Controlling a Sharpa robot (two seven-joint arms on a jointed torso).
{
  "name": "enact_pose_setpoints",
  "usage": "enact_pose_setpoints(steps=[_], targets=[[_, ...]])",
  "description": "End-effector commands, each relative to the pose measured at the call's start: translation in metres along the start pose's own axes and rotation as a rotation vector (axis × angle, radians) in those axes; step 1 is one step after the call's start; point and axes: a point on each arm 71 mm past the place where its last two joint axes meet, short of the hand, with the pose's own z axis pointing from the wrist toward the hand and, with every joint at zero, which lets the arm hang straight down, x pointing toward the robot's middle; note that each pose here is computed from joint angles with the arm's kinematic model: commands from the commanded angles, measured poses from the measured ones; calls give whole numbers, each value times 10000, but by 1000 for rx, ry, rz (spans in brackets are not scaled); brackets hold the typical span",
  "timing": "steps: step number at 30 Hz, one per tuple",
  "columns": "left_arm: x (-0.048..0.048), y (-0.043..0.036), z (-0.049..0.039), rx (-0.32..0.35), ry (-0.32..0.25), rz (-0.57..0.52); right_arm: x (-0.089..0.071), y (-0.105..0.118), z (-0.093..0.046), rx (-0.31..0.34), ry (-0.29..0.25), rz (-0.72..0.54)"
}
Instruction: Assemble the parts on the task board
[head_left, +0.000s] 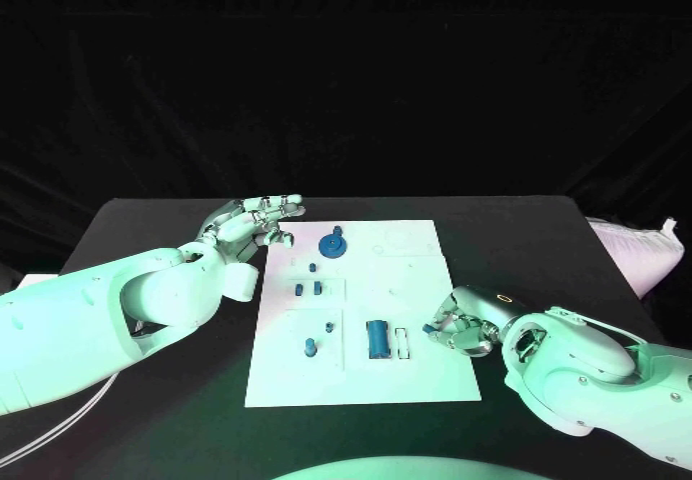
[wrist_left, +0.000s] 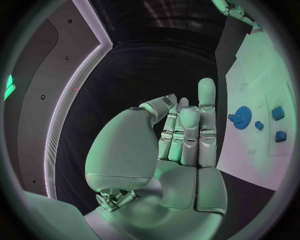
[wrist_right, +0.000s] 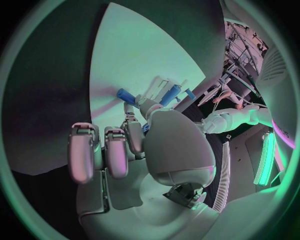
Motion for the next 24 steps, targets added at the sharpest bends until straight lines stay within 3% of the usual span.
enact_pose_setpoints(steps=[1,10,19,24], targets=[[32,-2,2,4,21,-11,-24,4,-13,47,-20,144],[44,0,0,2,25,-12,19,115,9,46,19,205],[55,3,2,0,30,-14,116,204,66,32,107,164],[54,3,0,-1,30,-14,146,223,90,28,129,146]])
